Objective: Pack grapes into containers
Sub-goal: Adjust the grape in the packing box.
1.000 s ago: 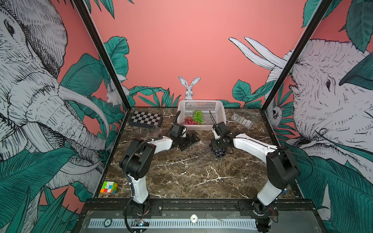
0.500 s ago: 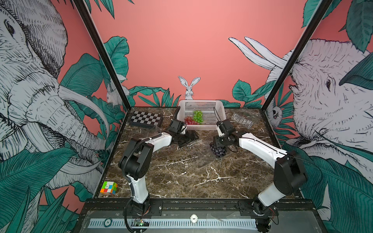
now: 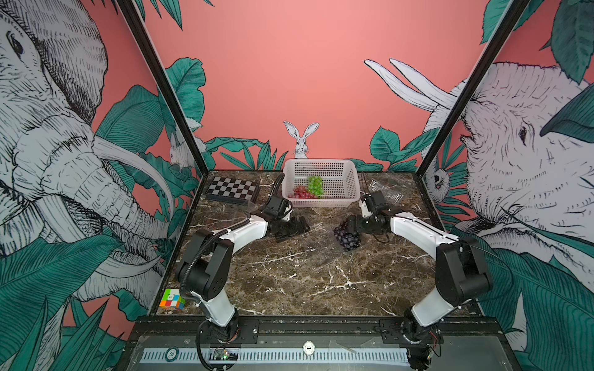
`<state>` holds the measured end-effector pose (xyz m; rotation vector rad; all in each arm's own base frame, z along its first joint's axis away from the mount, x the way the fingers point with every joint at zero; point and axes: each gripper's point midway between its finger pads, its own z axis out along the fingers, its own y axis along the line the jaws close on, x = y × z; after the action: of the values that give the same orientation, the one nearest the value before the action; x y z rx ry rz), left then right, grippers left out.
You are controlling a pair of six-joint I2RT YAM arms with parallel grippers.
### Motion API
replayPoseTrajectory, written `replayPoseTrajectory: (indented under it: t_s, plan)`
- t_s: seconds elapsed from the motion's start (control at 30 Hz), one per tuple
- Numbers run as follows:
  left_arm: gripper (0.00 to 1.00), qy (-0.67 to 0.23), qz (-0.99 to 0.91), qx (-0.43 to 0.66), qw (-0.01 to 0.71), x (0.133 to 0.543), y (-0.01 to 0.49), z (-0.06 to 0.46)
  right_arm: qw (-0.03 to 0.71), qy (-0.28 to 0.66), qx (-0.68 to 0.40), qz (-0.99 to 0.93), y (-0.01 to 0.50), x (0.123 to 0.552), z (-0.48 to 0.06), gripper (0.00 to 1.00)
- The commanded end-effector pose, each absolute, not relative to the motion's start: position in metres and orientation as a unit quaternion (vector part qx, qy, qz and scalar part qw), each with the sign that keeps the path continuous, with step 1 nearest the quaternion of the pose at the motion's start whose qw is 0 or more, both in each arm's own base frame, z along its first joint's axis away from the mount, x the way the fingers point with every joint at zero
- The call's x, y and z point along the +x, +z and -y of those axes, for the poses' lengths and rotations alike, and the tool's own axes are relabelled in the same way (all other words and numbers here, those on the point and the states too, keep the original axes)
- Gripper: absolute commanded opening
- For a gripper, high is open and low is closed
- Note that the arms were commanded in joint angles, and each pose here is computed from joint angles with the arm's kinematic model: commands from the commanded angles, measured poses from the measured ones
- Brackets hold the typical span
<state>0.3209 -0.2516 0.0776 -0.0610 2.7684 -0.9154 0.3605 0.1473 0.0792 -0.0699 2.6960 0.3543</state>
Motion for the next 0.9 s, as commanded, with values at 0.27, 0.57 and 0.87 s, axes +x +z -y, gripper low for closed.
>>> replayPoseTrajectory:
  t_s: [0.27,0.57,0.87]
  plan:
    - [0.99,-0.338,-0.936,-0.051,0.083,0.317,0.052,0.258,0.201,0.257,0.014,-0.945,0.072,0.355,-0.184,0.98]
    - [1.00,-0.350,-0.931,-0.058,0.091,0.324,0.059,0.259,0.210,0.271,0.032,-0.939,0.077,0.356,-0.186,0.98]
    - [1.00,-0.347,-0.930,-0.043,0.109,0.338,0.077,0.262,0.234,0.216,0.016,-0.948,0.091,0.357,-0.167,0.98]
